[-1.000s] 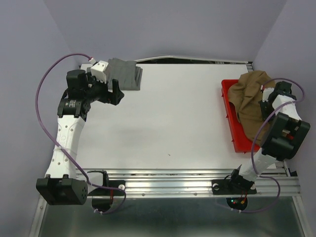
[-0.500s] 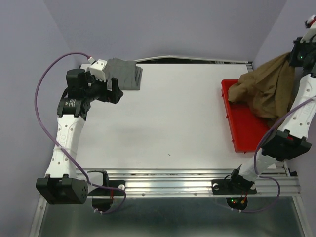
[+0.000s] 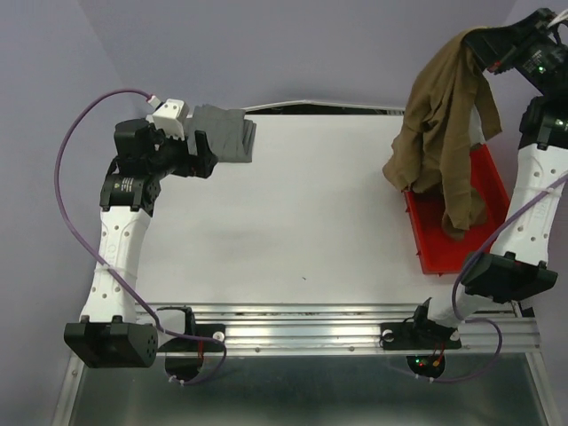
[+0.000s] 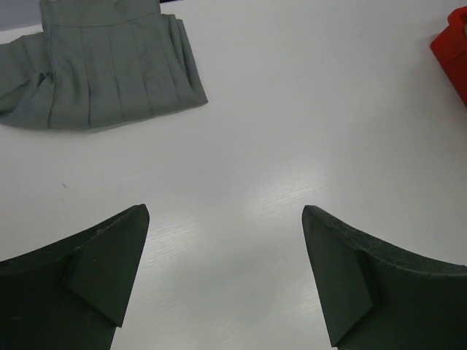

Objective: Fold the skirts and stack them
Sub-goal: Grab the skirt from the pile, then move the skirt to the center of the board

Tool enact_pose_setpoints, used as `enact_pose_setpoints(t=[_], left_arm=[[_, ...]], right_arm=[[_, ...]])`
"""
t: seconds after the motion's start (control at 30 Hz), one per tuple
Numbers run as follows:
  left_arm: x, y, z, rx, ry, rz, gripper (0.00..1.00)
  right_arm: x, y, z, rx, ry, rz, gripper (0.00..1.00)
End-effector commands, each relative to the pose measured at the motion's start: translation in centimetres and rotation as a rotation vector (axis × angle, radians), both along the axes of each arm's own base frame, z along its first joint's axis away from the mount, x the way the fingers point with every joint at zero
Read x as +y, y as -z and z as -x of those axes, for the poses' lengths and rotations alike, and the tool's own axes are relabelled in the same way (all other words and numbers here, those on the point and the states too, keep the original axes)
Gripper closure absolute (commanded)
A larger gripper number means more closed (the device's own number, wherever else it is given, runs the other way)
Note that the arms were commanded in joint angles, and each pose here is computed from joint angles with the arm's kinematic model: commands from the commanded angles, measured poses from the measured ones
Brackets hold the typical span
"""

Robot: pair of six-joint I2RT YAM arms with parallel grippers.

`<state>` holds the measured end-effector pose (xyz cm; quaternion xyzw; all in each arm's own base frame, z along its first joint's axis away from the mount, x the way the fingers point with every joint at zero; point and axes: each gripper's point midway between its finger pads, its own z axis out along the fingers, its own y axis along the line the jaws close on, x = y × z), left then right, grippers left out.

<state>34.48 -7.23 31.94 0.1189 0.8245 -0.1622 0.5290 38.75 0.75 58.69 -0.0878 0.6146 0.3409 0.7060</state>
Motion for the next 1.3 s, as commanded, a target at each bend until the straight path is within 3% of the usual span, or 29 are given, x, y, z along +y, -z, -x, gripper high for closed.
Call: enact_pose_setpoints(t=[0.0,0.23,0.4,0.5,0.53,0.6,0.77,0.87,1.03,1.27], left_arm=[[-0.3,-4.1,0.5,-0.126,-0.002,0.031,0.02],[-0.9,-4.7,1.4,-0.166,0.027,0.057,0.02],[-1.6,-4.7,1.7,-0.18,0.075,0.075,0.02],[-2.2,-3.6,1.7,-0.159,0.113,0.076,0.02],[-2.4,-3.0,1.8,-0.145,0.135,0.077,0.02],[-2.6,-1.7,1.7,-0.12,0.164,0.052,0.02],[-2.6,3.9,1.4,-0.018,0.245,-0.078,0.02],[-4.0,7.2,0.7,0.03,0.256,-0.146,0.04],[-8.9,12.4,0.3,0.043,0.372,-0.252,0.06],[-11.1,15.0,-5.5,-0.017,0.346,-0.379,0.06]], right_arm=[[8.8,-9.7,7.9,-0.35,-0.27,0.013,0.99],[11.0,-14.6,10.8,-0.469,-0.354,-0.202,0.99],[13.3,-13.1,9.8,-0.351,-0.45,-0.341,0.99],[14.6,-6.2,5.5,-0.147,-0.447,-0.35,0.99],[14.9,-1.0,3.2,-0.016,-0.424,-0.323,0.99],[15.1,5.3,1.4,0.1,-0.392,-0.255,0.99],[11.7,25.9,0.8,0.484,-0.2,0.001,0.99],[7.9,33.7,1.7,0.67,-0.036,0.111,0.99],[4.4,39.0,1.1,0.804,0.124,0.209,0.99],[4.7,43.1,-0.6,0.98,0.031,0.242,0.99]])
